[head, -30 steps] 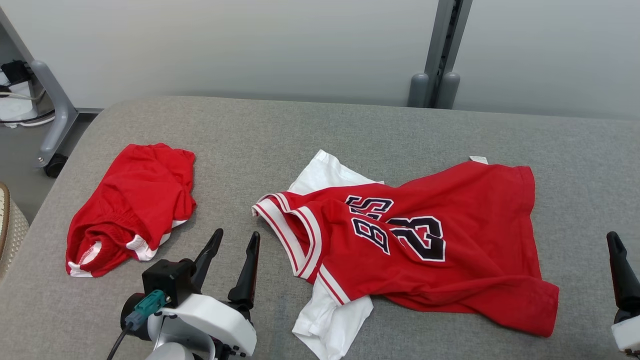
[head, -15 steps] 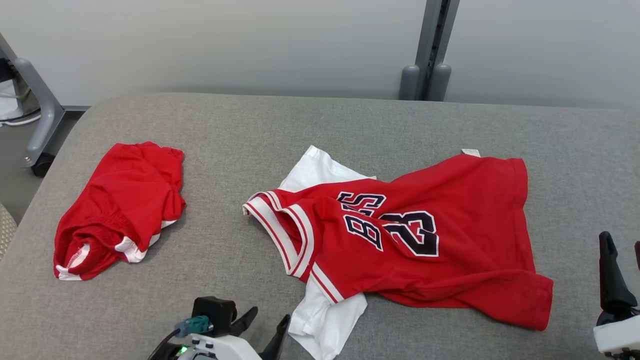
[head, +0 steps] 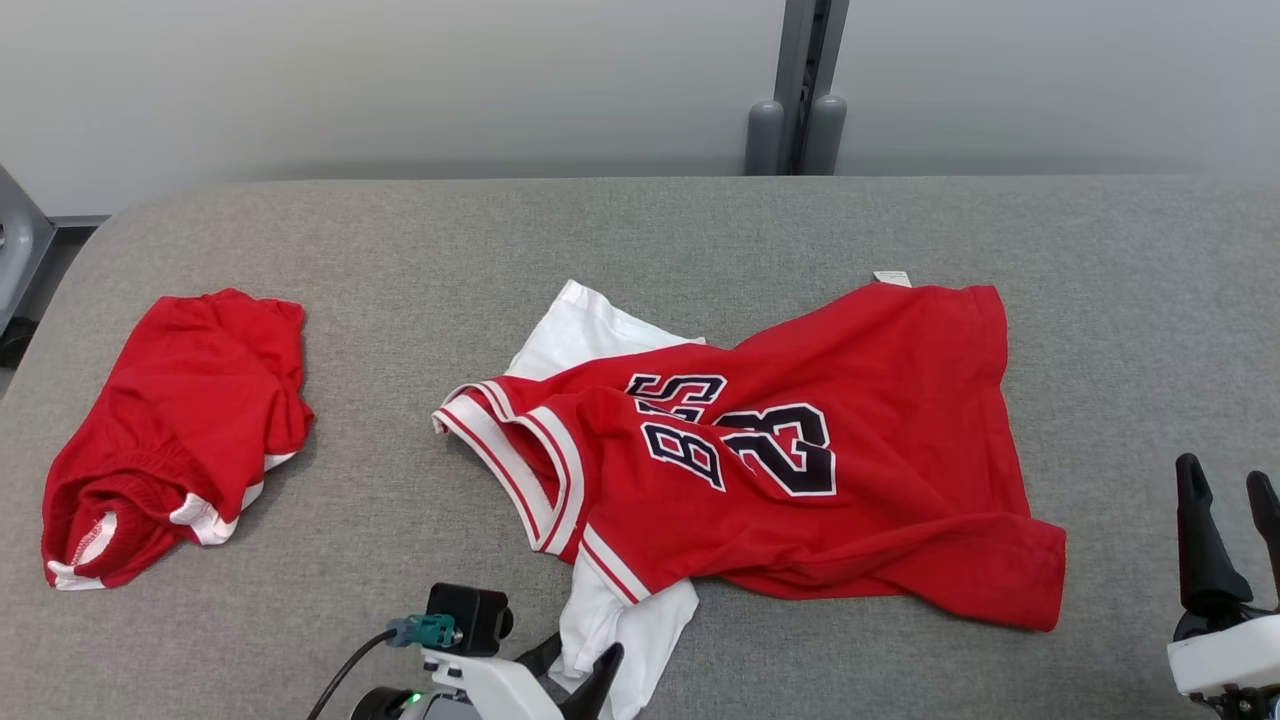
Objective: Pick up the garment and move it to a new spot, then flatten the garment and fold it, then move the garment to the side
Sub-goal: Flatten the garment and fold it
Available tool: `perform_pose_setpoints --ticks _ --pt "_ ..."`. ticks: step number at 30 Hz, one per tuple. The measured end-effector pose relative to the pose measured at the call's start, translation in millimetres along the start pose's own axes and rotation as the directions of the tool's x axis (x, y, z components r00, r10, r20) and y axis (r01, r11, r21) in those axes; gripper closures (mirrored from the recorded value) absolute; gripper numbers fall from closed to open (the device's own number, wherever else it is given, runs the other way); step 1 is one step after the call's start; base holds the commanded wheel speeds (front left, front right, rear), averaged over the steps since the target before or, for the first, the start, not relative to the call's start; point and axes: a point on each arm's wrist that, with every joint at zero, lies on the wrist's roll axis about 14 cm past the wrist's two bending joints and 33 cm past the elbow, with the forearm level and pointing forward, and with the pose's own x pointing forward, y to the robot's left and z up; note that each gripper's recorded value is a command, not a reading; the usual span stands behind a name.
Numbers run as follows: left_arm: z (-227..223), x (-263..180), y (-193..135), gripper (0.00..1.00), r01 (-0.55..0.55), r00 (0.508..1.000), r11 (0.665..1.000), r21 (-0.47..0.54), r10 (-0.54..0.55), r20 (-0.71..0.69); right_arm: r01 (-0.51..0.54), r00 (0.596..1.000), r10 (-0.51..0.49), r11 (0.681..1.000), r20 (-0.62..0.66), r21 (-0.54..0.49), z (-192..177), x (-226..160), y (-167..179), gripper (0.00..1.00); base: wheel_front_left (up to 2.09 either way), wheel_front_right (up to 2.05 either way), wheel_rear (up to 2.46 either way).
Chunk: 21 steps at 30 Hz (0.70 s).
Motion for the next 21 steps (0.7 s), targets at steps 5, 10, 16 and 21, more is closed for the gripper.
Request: perform_pose_setpoints --ticks 5,10,16,21 --pt "23 1 -14 1.0 0.05 0.996 0.999 0.004 -0.05 0.077 0.012 1.0 -0.012 1.0 0.005 -0.003 0 0 -5 0.0 0.0 0.0 0.0" --pt "40 -3 -29 1.0 0.089 0.989 0.991 0.095 -0.099 0.107 0.015 1.0 -0.015 1.0 0.003 -0.001 -2 1 -5 0.0 0.0 0.0 0.0" --pt "60 -5 -92 1.0 0.231 0.958 0.945 0.23 -0.263 0.116 0.012 1.0 -0.012 1.0 -0.004 0.002 -5 2 -3 0.0 0.0 0.0 0.0" --pt "40 8 -123 0.0 0.324 0.942 0.897 0.301 -0.335 -0.016 0.008 1.0 -0.008 1.0 -0.01 -0.001 -8 4 -1 0.0 0.0 0.0 0.0"
